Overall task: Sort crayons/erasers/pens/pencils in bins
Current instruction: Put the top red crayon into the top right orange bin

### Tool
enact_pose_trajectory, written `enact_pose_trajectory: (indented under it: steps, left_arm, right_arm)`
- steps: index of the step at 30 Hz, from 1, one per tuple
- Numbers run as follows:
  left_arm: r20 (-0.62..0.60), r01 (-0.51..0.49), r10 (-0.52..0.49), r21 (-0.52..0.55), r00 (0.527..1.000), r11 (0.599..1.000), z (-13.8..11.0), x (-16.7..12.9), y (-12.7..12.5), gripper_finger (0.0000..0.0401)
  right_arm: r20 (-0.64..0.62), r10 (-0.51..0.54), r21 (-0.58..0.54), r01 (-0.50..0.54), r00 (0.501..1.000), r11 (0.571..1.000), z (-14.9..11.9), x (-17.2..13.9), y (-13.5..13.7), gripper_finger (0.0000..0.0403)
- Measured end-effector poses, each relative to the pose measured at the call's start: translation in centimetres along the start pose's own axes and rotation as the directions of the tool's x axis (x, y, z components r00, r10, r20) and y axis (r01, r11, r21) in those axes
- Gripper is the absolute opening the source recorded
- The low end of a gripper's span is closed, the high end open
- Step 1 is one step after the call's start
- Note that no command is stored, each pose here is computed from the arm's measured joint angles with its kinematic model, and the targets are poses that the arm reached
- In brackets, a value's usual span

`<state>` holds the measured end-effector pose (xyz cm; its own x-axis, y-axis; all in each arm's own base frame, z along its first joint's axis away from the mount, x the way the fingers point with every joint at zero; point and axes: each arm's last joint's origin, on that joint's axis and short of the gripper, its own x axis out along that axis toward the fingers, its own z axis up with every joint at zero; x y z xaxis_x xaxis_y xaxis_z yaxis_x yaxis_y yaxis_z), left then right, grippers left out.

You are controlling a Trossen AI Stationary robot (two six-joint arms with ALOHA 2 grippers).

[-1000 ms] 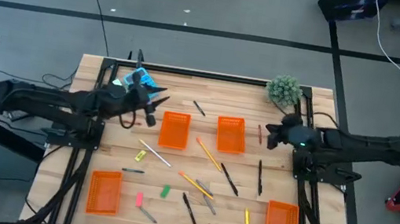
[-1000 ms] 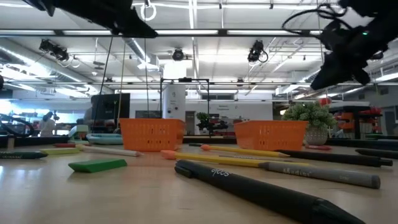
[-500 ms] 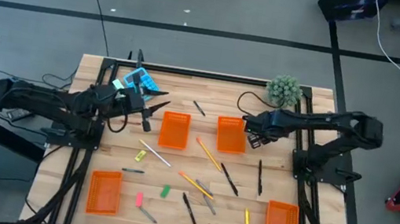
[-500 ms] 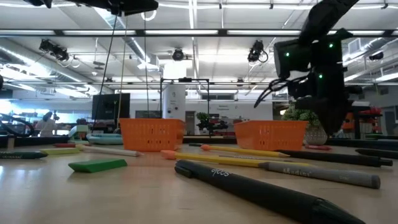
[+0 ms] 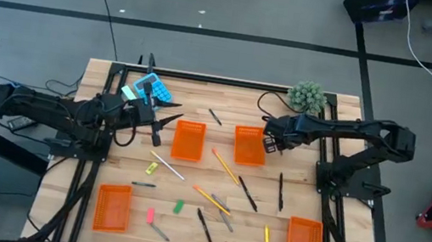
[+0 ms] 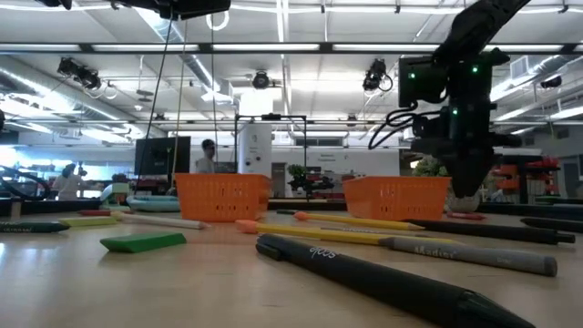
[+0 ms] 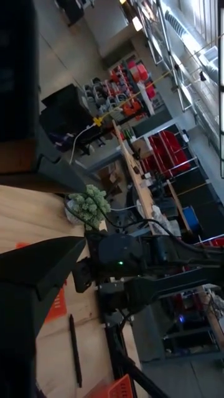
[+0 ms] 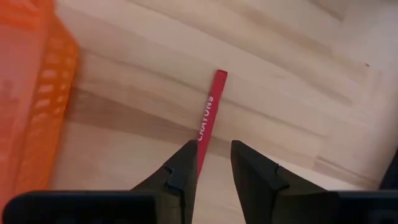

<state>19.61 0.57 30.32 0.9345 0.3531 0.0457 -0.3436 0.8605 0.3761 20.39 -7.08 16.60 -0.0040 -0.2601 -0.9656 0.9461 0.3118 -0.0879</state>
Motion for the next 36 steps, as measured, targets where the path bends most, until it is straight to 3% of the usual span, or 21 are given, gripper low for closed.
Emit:
enact_pose_trajectory:
  steps: [7,22,36]
  left_arm:
    - [-0.026,0.014,-0.014,0.011,1.0,1.0,-0.3,0.0,-0.2,0.0136]
    - [-0.019,0.026,-0.026,-0.015,0.999,1.0,-0.1,-0.1,-0.4,0.0131]
    - [-0.028,0.029,-0.03,-0.045,0.999,0.999,-0.2,-0.1,-0.4,0.0126]
  right_arm:
    - [0.02,-0.021,0.025,0.021,1.0,0.999,-0.5,1.4,0.2,0.0104]
    - [0.129,-0.04,0.069,0.032,0.991,0.997,-1.2,1.3,1.3,0.0104]
    - [0.13,-0.045,0.103,0.031,0.991,0.994,-3.4,3.1,0.8,0.0103]
